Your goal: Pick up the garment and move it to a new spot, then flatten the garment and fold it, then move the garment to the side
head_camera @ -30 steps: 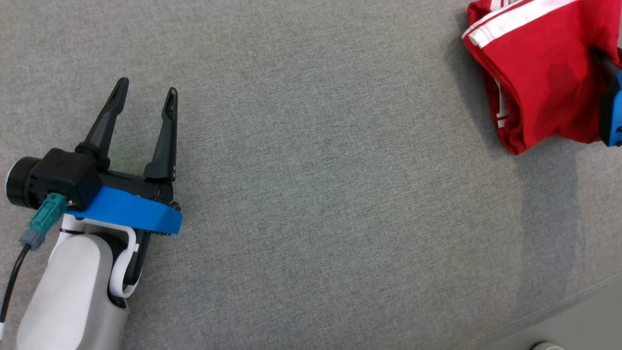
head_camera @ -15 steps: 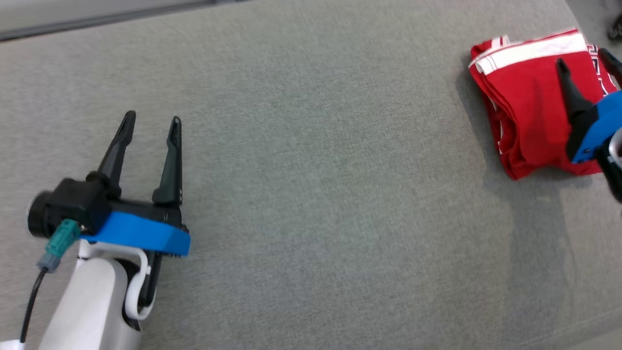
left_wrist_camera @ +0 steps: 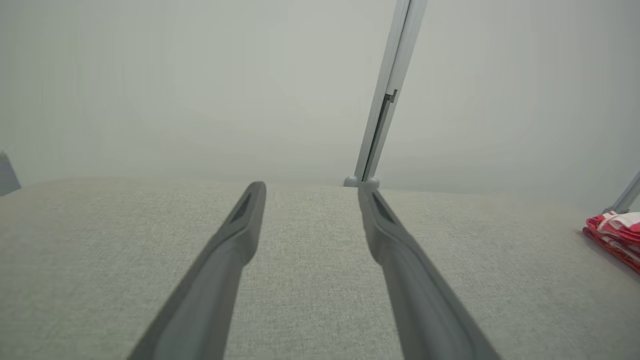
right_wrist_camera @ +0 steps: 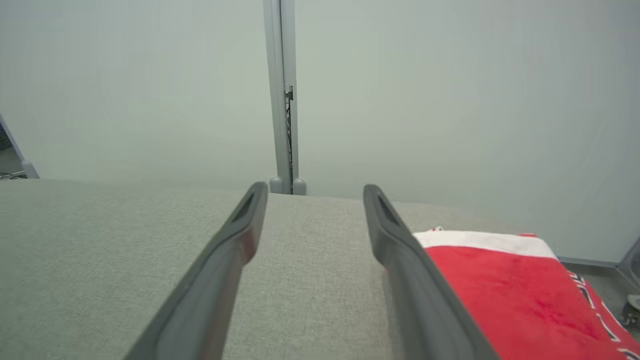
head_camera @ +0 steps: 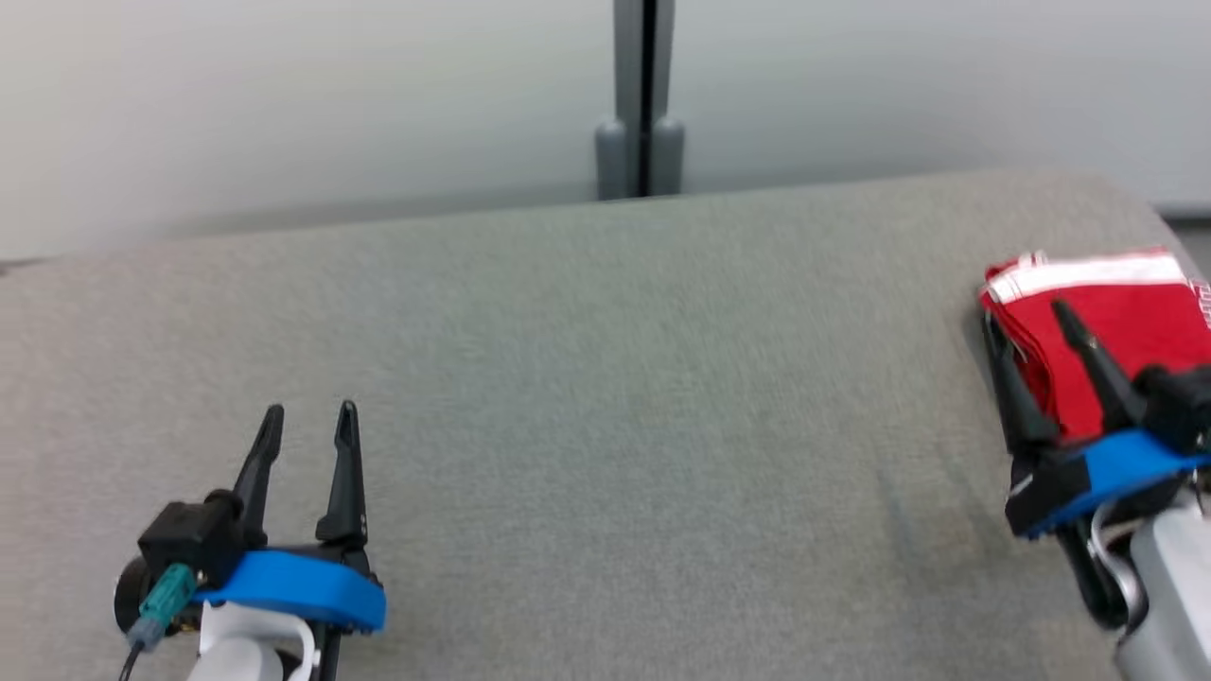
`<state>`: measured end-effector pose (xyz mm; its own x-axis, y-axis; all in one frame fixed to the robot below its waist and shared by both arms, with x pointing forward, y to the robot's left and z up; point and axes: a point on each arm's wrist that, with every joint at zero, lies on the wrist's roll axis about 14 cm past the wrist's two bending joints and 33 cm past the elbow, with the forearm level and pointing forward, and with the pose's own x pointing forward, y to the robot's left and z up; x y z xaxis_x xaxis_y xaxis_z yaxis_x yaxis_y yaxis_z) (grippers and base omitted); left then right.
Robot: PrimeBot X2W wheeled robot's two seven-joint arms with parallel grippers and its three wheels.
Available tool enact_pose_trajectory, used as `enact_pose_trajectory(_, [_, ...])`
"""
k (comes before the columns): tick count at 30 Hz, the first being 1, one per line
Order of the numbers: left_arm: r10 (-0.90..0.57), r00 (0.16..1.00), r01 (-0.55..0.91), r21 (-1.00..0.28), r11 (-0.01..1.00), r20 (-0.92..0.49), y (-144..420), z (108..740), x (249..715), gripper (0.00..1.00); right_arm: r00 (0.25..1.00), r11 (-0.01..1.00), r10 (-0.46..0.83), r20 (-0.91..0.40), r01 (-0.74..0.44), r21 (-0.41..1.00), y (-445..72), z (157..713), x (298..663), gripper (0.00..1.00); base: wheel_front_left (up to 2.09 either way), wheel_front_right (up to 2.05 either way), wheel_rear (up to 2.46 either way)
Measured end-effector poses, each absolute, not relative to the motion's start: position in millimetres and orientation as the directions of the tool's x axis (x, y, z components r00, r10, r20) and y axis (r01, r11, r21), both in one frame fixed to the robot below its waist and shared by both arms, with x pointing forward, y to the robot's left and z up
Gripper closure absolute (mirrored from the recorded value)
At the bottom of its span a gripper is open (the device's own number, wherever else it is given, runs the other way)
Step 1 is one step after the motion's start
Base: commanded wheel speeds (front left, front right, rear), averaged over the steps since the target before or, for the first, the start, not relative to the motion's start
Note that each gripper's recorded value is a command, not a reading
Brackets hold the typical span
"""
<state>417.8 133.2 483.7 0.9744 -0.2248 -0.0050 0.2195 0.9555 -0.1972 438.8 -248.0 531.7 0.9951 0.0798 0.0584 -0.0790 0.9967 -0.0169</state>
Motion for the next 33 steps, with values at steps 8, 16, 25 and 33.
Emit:
enact_pose_trajectory(8, [-0.108,0.994,0.101,-0.209,0.973,-0.023,170.4,479.4,381.6,0.00,0.994,0.993,0.095,0.054,-0.098,0.061,-211.8,523.0,397.3,0.00,0.00,0.00,0.00])
enact_pose_trajectory(16, [-0.082,0.996,0.070,-0.212,0.975,-0.048,179.3,471.2,371.3,0.00,0.995,0.991,0.091,0.034,-0.094,0.093,-191.7,519.3,378.2,0.00,0.00,0.00,0.00])
enact_pose_trajectory(25, [-0.106,0.993,0.095,-0.211,0.973,-0.042,171.6,472.5,374.5,0.00,0.997,0.993,0.066,0.028,-0.069,0.097,-195.6,517.4,370.8,0.00,0.00,0.00,0.00])
enact_pose_trajectory(33, [-0.121,0.992,0.110,-0.209,0.972,-0.042,168.3,472.5,376.7,0.00,0.998,0.993,0.050,0.026,-0.052,0.106,-198.6,515.1,367.2,0.00,0.00,0.00,0.00])
